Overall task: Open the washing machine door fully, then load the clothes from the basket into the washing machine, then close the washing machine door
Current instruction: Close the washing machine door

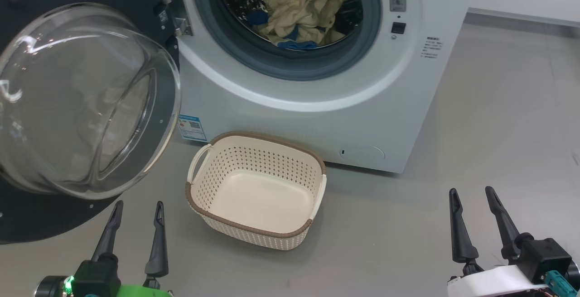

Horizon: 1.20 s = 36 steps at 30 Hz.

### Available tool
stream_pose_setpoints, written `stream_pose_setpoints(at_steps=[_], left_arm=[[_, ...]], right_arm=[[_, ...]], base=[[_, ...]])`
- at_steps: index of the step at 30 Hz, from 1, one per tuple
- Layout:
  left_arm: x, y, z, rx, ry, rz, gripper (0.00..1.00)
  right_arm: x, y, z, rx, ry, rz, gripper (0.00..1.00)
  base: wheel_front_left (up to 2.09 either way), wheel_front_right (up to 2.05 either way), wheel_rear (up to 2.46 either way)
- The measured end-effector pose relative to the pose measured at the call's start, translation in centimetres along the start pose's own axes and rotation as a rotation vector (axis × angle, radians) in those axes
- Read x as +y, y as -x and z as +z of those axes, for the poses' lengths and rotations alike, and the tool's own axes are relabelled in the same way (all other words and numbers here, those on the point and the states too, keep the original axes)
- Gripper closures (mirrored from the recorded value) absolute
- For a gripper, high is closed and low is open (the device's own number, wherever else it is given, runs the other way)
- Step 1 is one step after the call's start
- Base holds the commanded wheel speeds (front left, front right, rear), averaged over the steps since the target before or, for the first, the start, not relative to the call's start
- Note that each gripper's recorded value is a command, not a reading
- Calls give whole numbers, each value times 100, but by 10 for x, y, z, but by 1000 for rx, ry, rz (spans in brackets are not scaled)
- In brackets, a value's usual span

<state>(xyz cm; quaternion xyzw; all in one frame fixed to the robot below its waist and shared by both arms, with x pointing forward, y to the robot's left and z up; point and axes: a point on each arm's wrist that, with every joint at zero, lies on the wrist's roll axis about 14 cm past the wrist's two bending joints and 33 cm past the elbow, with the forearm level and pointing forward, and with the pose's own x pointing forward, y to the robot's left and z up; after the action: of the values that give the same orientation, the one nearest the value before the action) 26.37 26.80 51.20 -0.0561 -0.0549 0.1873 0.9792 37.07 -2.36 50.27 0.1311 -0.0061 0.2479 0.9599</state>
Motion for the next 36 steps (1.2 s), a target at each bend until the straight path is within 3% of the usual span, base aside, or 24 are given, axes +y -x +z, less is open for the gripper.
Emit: stream_pose_setpoints(at_steps=[11, 26, 27, 28, 29, 36], left_arm=[[55, 31, 16, -39, -6, 202, 0], [75, 44, 26, -60, 2, 302, 0], [75, 44, 27, -61, 4, 303, 9], [75, 44, 29, -68, 8, 301, 75], [74, 43, 29, -70, 9, 299, 100], [71, 42, 33, -82, 10, 291, 100]], right_arm=[[57, -16, -16, 58, -26, 195, 0], [84, -35, -22, 82, -26, 315, 0], [84, -35, -23, 85, -26, 315, 0], [84, -34, -24, 90, -26, 315, 0], [84, -34, -25, 91, -26, 314, 0], [82, -35, -27, 99, -27, 308, 0]], base=[[0, 0, 0], [0, 0, 0], [0, 0, 0], [0, 0, 0], [0, 0, 0], [0, 0, 0]])
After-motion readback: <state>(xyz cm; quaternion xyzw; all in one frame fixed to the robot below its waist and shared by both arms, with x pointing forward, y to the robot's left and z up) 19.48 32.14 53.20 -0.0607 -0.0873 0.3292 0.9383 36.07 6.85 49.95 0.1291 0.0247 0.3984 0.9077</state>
